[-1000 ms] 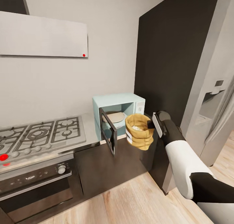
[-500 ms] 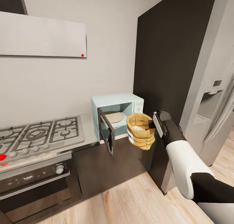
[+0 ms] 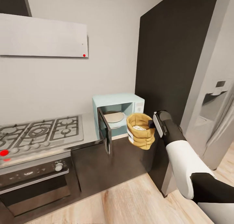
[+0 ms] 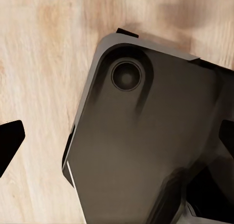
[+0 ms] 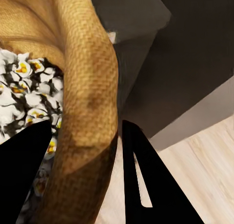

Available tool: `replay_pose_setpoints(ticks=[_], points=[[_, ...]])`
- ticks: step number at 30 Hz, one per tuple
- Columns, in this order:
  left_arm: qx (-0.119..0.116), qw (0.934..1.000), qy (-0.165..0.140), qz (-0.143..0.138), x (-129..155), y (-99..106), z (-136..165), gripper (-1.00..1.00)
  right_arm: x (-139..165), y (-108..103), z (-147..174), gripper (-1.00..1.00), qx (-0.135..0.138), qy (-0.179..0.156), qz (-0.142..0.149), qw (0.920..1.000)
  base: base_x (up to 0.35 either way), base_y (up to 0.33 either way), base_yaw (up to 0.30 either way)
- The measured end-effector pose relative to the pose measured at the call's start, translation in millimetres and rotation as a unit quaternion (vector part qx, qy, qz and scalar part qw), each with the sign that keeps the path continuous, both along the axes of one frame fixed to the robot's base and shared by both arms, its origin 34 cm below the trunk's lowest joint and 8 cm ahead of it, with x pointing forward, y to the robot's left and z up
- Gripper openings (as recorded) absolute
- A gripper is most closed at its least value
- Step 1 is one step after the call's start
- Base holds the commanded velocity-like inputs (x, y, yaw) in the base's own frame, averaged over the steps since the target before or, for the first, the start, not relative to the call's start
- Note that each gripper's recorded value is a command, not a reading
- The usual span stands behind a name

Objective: In the kitchen, take the popcorn bag from the countertop, put it into the microwave, and heat it until the popcorn is cooked so the cooked popcorn ends up inside the bag.

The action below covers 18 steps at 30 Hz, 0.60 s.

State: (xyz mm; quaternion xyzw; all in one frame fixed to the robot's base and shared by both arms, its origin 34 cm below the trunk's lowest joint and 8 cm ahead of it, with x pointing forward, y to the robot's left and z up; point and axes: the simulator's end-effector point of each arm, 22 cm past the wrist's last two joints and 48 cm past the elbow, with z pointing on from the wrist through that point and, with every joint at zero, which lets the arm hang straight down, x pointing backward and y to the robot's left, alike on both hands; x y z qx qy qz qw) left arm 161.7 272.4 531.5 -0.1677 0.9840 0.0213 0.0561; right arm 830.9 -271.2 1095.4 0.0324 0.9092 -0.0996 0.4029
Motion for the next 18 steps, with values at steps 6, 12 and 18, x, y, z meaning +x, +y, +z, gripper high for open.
replay_pose_setpoints(ticks=[6, 12, 18], points=[[0.000, 1.0000, 0.000, 0.000, -0.5, 0.0, 0.0, 1.00, 0.0, -0.2, -0.1, -1.00, 0.000, 0.000, 0.000, 1.0000, 0.000, 0.000, 0.269], [0.000, 1.0000, 0.000, 0.000, -0.4, -0.1, 0.0, 1.00, 0.9, -0.7, 6.5, -1.00, 0.001, -0.008, -0.001, 1.0000, 0.000, 0.000, 0.210], [0.000, 1.0000, 0.001, 0.000, -0.4, -0.1, 0.0, 1.00, 1.2, -1.3, 8.5, -1.00, 0.000, -0.011, -0.001, 0.9999, 0.000, 0.000, 0.011]])
